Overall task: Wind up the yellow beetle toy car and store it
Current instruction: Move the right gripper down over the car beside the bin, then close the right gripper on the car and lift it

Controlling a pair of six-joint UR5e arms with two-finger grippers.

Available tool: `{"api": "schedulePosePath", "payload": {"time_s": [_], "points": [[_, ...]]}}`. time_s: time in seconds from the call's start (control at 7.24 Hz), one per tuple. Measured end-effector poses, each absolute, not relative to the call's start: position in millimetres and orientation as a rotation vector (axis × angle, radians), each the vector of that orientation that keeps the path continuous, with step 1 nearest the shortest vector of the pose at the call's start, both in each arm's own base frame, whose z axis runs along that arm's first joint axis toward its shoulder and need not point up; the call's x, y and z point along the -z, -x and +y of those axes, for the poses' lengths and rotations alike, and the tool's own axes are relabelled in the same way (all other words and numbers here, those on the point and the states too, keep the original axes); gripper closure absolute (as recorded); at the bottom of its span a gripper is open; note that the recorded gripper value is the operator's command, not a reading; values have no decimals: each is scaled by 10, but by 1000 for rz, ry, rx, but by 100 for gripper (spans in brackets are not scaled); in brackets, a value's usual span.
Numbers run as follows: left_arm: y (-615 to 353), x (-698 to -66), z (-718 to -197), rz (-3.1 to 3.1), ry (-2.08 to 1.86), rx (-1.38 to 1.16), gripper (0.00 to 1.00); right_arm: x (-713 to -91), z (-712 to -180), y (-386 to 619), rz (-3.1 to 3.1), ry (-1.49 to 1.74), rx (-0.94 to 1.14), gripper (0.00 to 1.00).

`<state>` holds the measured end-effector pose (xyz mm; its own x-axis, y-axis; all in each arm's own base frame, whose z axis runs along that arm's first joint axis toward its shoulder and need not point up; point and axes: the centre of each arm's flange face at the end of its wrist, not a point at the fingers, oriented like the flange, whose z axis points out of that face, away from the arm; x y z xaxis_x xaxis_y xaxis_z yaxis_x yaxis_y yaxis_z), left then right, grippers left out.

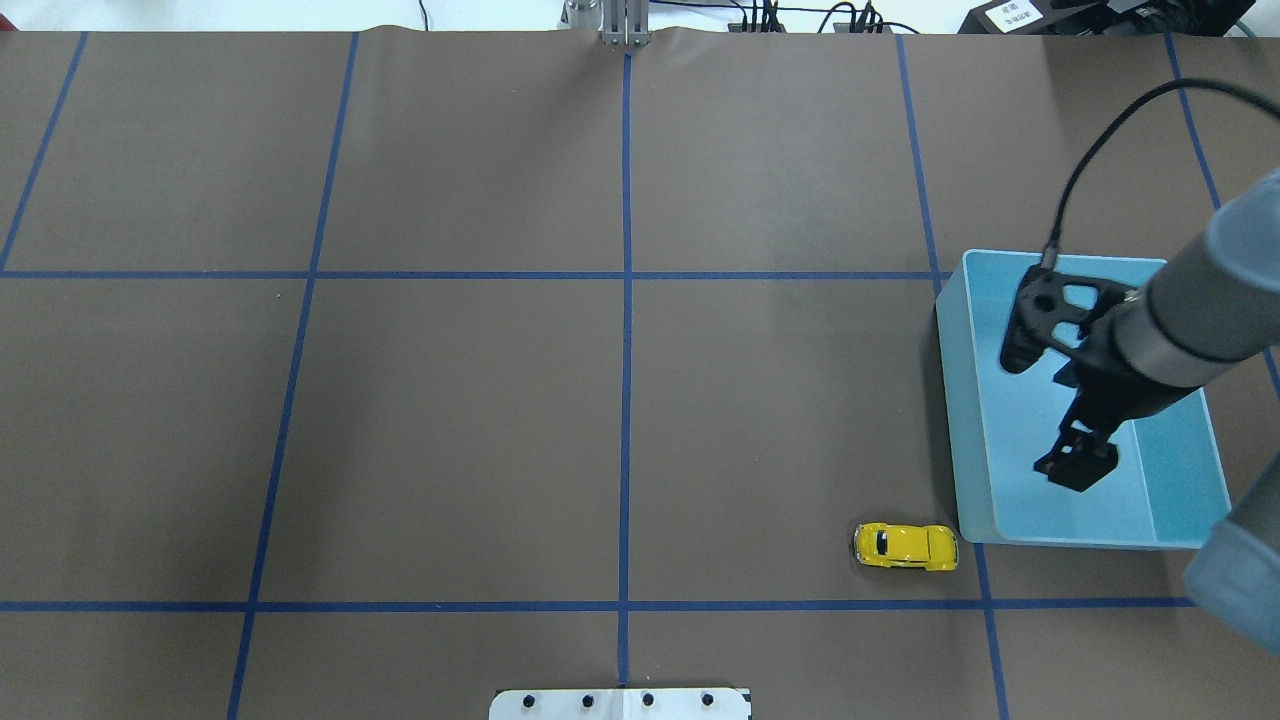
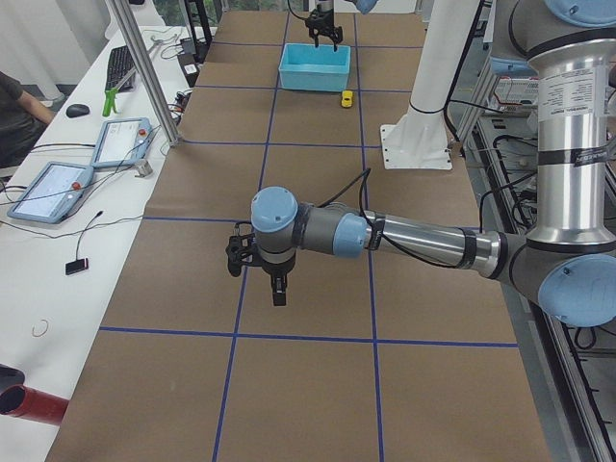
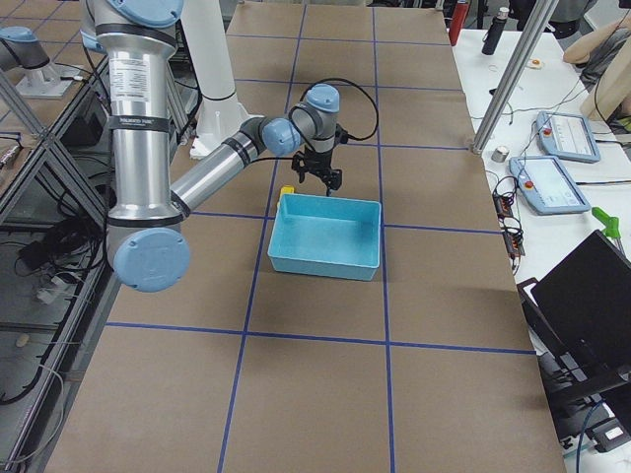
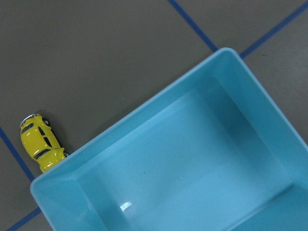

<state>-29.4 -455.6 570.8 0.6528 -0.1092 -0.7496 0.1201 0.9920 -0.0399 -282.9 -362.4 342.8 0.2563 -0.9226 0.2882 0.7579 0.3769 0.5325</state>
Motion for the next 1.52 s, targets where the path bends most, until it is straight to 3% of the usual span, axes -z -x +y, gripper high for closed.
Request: {"api": "schedulePosePath", "payload": {"time_s": [0.41, 0.83, 1.52], "points": [[300, -5689, -4548, 849, -18, 129, 0, -2934, -3142, 3917, -334, -199, 1397, 0], [312, -5708, -4537, 847, -16, 133, 0, -3185, -2823, 4464, -164, -187, 1514, 0], [339, -5757, -4522, 845, -8, 143, 0, -3574, -2774, 4834, -152, -197, 1548, 1]]}}
